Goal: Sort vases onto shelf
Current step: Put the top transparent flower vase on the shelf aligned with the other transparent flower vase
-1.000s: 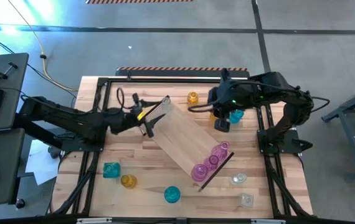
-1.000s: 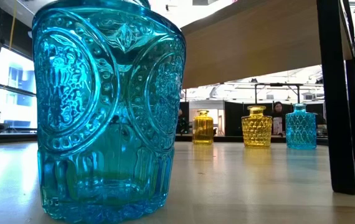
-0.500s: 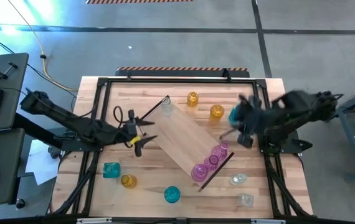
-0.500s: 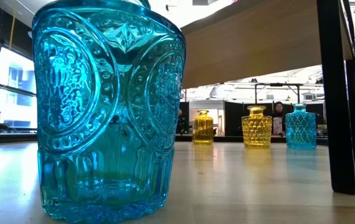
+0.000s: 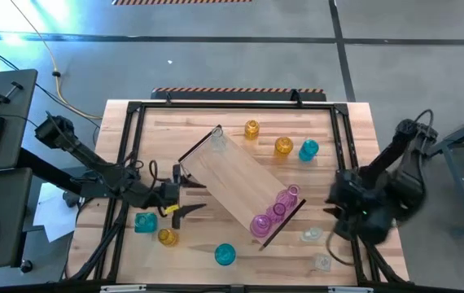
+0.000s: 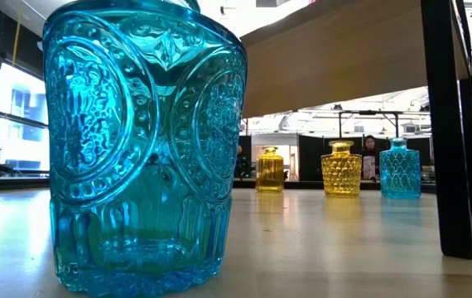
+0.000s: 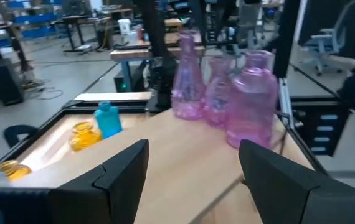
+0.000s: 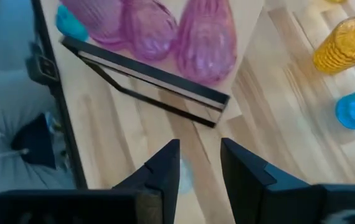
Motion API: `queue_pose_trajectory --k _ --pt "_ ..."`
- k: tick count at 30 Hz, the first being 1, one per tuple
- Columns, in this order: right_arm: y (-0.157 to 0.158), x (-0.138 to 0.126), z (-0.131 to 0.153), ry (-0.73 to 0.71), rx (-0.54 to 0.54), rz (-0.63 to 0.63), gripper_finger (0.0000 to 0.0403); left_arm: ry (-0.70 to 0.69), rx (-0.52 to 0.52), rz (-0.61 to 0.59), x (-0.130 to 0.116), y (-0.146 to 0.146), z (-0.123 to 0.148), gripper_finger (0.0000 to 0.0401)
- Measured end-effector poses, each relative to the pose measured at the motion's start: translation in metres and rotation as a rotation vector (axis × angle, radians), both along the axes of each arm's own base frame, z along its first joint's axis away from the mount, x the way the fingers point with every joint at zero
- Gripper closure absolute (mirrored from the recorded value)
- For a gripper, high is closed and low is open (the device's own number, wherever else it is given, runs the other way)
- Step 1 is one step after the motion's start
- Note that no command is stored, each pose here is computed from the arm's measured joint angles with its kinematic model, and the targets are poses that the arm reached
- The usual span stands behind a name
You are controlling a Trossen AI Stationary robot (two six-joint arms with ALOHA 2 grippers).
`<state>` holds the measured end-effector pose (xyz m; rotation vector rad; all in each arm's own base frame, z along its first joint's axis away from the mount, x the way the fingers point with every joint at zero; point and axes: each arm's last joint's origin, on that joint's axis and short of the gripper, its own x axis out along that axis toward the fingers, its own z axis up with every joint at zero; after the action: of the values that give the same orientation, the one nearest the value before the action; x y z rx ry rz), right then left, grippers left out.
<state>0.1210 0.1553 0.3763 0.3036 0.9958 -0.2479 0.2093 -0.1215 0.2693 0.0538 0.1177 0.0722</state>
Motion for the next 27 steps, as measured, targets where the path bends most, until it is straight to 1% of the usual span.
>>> queue_pose_trajectory --k 5,8,11,13,16,17,18,19,22,23,25,27 --pt "0.029 -0.012 -0.011 -0.101 -0.045 -0.043 0.0304 0.038 0.087 -0.032 0.003 -0.009 -0.01 0.016" --pt "0.049 -0.011 -0.025 -0.096 -0.066 -0.084 0.0304 0.064 0.181 -0.047 0.006 -0.012 -0.016 0.016" --pt "0.069 -0.007 -0.044 -0.079 -0.108 -0.115 0.0304 0.057 0.256 -0.048 0.006 -0.012 -0.012 0.016" --pt "0.078 -0.001 -0.056 -0.106 -0.194 -0.119 0.0304 0.031 0.269 -0.034 0.005 -0.01 -0.007 0.016" --pt "0.087 0.013 -0.072 -0.218 -0.362 -0.109 0.0304 0.015 0.267 -0.011 0.007 -0.006 -0.004 0.016" --pt "0.089 0.017 -0.076 -0.232 -0.39 -0.105 0.0304 0.016 0.263 -0.002 0.008 -0.005 -0.004 0.016" --pt "0.092 0.021 -0.08 -0.229 -0.387 -0.119 0.0304 0.015 0.26 0.003 0.008 -0.005 -0.004 0.016" --pt "0.093 0.024 -0.085 -0.205 -0.364 -0.162 0.0304 0.013 0.253 0.01 0.008 -0.004 -0.004 0.016" --pt "0.1 0.027 -0.102 -0.054 -0.266 -0.333 0.0304 0.014 0.265 0.026 0.01 -0.001 -0.004 0.016" --pt "0.103 0.026 -0.108 -0.005 -0.247 -0.371 0.0304 0.012 0.273 0.029 0.01 -0.001 -0.003 0.016" --pt "0.108 0.025 -0.117 0.046 -0.24 -0.411 0.0304 0.004 0.297 0.038 0.011 0.002 -0.002 0.016" --pt "0.113 0.022 -0.123 0.061 -0.245 -0.42 0.0304 -0.006 0.31 0.051 0.013 0.004 0.0 0.016"
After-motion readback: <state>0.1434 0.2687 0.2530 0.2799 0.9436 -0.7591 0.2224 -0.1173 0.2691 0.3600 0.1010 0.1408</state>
